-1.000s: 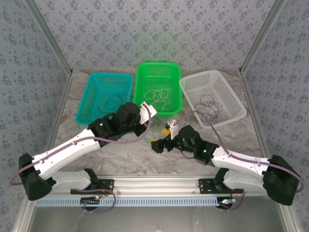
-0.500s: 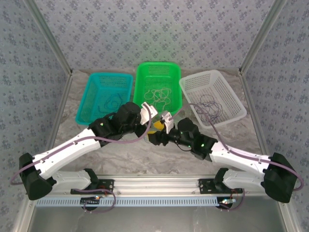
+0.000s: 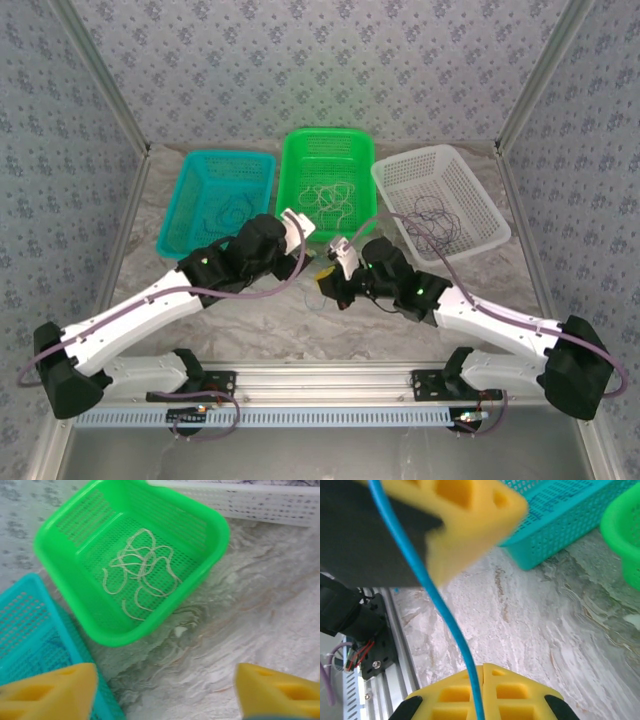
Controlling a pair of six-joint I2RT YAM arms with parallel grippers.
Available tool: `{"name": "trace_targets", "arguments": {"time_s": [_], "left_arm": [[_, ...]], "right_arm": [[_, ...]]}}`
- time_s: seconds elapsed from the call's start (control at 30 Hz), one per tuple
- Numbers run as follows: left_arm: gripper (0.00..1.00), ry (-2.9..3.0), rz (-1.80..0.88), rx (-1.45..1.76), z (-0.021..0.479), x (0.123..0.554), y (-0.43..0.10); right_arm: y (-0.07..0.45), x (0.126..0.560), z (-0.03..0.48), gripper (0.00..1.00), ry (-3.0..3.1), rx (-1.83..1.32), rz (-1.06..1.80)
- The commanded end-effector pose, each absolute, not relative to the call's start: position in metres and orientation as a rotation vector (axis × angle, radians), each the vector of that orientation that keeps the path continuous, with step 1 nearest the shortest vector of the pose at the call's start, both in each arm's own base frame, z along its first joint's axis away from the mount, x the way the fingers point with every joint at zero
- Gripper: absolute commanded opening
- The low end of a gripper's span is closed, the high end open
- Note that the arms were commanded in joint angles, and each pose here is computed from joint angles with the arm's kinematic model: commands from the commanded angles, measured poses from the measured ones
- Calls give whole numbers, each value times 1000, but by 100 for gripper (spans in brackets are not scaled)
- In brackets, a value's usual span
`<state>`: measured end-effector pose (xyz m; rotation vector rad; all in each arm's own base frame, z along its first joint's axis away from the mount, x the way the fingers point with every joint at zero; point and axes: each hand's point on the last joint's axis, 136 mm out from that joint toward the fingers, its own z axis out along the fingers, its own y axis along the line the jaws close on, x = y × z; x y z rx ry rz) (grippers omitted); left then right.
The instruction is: Untangle the cables
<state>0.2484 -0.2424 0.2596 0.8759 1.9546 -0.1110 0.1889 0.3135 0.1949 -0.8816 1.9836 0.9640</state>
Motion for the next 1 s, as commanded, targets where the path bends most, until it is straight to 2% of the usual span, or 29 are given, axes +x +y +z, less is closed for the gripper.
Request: {"name": "trace_targets", "arguments": {"time_s": [0.0,0.07,0.2,0.27,0.43,0.73,0.97], "left_arm": [[87,1930,-118,637,281,255,-223],[96,1931,-112,513,287,257,-208],[99,1969,-85,319,289,257,-171],[99,1998,-162,234,286,254,-162],[98,1982,-576,125,286,239,-189],[99,1821,-1339,-174,317,227,-240],[98,1707,-1687,-394,325,236,-252]], "right_arm": [[300,204,199,0,1998,-767,869],[297,210,203,0,1984,-735,823],[287,218,207,0,1970,-698,728],[282,221,210,0,1959,-678,703],[277,228,215,0,1937,-636,662],[278,242,226,0,1835,-606,505],[285,253,237,0,1749,-600,431]]}}
